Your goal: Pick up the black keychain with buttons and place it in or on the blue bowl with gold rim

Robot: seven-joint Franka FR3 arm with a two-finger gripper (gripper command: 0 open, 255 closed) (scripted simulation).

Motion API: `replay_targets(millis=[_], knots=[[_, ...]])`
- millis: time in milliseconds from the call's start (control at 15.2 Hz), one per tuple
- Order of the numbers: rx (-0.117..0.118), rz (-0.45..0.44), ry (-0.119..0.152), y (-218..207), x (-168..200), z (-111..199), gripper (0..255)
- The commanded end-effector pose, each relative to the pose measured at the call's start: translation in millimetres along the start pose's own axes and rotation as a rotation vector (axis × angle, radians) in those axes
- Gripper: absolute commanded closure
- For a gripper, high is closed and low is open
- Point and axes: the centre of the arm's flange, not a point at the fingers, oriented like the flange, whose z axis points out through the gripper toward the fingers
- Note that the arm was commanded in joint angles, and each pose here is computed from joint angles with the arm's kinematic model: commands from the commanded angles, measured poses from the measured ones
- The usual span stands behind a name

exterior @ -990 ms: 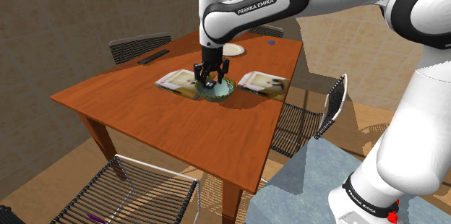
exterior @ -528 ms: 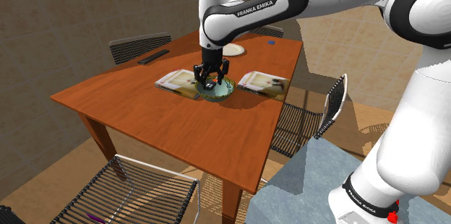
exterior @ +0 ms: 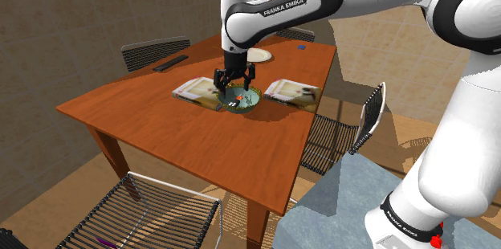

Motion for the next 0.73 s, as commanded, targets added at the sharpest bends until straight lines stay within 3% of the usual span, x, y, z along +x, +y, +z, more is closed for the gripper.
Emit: replay_targets(millis=[0,132,660], knots=[[0.000,0.000,0.000,0,-1,-21,0],[0.000,0.000,0.000,0,-1,-44,0],[0.000,0.000,0.000,0,-1,-44,0]])
